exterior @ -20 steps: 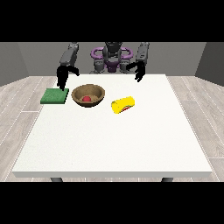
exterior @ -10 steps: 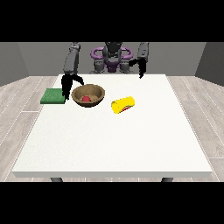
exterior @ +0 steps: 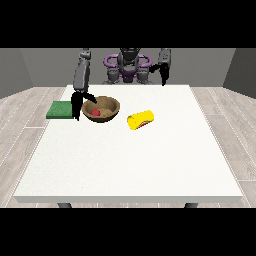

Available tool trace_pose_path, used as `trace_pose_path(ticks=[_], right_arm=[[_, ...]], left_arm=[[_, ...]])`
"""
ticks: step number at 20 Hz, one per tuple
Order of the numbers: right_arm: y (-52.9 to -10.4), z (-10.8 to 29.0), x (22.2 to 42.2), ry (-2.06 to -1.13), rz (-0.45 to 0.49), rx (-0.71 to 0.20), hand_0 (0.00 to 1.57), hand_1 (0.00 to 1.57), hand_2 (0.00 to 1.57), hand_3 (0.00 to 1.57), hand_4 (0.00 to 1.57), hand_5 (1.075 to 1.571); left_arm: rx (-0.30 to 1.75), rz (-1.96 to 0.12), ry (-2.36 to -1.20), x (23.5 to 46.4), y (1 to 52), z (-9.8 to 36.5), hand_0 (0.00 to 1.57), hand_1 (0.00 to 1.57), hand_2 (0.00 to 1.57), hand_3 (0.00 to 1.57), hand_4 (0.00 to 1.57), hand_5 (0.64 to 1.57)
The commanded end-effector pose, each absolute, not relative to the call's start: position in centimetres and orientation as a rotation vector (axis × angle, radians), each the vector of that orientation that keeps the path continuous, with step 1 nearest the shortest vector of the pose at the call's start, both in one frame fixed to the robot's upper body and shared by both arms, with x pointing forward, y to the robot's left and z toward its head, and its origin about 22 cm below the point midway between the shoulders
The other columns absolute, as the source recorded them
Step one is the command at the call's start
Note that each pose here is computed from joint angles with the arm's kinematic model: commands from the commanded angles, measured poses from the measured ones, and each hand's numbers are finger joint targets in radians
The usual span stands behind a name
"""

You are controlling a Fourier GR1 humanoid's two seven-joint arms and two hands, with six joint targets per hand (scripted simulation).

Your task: Pick the cup and pour the ball into the bowl, then pick the bowl and place it on the pad

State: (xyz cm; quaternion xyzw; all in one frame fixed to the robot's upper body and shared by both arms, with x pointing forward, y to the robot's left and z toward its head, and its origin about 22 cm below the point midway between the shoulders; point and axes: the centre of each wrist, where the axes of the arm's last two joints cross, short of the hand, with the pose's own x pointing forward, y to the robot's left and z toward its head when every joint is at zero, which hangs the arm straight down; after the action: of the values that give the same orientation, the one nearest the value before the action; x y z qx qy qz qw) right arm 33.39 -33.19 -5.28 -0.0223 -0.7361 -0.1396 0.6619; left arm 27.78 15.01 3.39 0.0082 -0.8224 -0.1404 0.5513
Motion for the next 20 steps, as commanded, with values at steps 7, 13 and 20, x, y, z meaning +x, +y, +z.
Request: trace_pose_path(ticks=[7,13,20], right_arm=[[-30.1,-6.2,34.7,-1.595,-0.394,0.001,0.0,0.0,0.0,0.0,0.5,1.56],[-32.2,-7.0,33.6,-1.549,-0.563,-0.088,1.57,1.57,1.57,1.34,0.93,1.45],[-34.4,-5.2,33.9,-1.484,-0.614,-0.17,1.57,1.57,1.57,1.49,0.94,1.486]], left_arm=[[0.024,-0.324,-1.915,26.9,15.4,3.2,0.0,0.0,0.0,0.0,0.95,1.424],[0.007,-0.366,-2.079,27.6,14.4,6.7,0.0,0.0,0.0,0.0,0.95,1.416],[-0.009,-0.349,-1.954,26.5,17.2,3.2,0.0,0.0,0.0,0.0,1.07,1.366]])
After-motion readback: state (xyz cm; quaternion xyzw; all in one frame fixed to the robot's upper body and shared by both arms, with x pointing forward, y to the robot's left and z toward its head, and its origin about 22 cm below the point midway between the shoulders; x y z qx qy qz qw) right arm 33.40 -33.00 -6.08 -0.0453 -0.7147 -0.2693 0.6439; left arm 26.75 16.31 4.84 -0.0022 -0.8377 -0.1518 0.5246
